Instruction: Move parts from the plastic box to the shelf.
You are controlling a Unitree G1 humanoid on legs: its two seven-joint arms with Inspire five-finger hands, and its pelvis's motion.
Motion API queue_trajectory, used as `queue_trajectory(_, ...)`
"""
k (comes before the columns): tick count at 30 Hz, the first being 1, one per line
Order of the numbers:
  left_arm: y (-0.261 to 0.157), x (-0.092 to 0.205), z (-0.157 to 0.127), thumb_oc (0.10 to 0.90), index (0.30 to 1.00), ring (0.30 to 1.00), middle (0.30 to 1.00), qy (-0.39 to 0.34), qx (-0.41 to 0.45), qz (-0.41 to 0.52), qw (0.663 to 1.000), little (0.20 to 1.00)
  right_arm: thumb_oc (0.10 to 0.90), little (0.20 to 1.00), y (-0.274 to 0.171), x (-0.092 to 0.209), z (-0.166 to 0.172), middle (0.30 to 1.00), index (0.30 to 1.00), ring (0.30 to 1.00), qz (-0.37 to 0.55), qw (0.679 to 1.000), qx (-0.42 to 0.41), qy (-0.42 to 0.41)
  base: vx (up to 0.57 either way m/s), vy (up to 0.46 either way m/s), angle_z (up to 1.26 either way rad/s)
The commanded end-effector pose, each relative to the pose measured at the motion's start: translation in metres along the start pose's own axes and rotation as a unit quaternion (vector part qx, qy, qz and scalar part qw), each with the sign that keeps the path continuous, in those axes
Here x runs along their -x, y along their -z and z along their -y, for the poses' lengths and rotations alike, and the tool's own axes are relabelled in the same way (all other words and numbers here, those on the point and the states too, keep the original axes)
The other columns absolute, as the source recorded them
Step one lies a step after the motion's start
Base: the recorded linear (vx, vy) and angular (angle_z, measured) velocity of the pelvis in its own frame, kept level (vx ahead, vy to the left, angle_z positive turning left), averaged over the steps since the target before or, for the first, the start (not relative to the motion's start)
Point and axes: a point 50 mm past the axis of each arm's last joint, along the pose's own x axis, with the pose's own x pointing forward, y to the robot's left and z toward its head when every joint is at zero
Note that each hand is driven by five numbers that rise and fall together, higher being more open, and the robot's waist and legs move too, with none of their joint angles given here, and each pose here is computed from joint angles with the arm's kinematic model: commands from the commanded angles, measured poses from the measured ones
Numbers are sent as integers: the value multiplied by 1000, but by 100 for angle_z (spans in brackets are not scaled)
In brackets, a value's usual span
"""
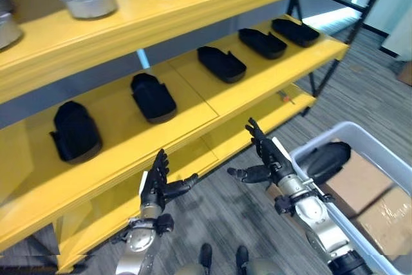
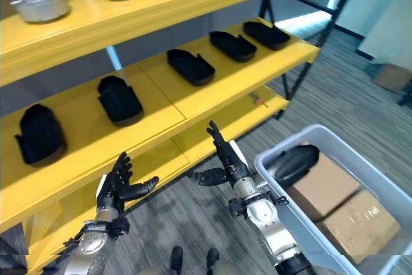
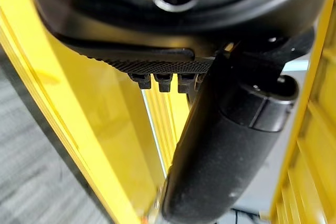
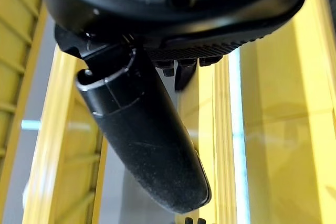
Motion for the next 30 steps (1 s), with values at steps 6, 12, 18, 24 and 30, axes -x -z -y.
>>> queue_trajectory(6, -47, -12, 6, 900, 1000, 1000, 1000, 25, 2, 124, 992, 1000, 900, 1000, -65, -23, -10, 1000, 1000, 1000, 170, 985, 22, -7, -122, 36, -107)
queue_trajectory(12, -41, -10, -1, 900, 1000, 1000, 1000, 4, 5, 111, 994, 1000, 900, 1000, -69, -37, -18, 1000, 1000, 1000, 171, 985, 29, -8, 21, -139, -126)
queue_trajectory(18, -38, -11, 1, 900, 1000, 1000, 1000, 5, 10, 105, 994, 1000, 900, 1000, -62, -32, -13, 1000, 1000, 1000, 156, 987, 32, -6, 206, -236, -17)
queue_trajectory(24, -44, -17, 11, 900, 1000, 1000, 1000, 16, 41, 115, 992, 1000, 900, 1000, -68, -27, -2, 1000, 1000, 1000, 171, 985, 35, 12, 116, -231, -11)
queue_trajectory(30, -49, -21, 19, 900, 1000, 1000, 1000, 23, 55, 123, 991, 1000, 900, 1000, -69, -26, -1, 1000, 1000, 1000, 171, 984, 37, 8, 99, -219, 7)
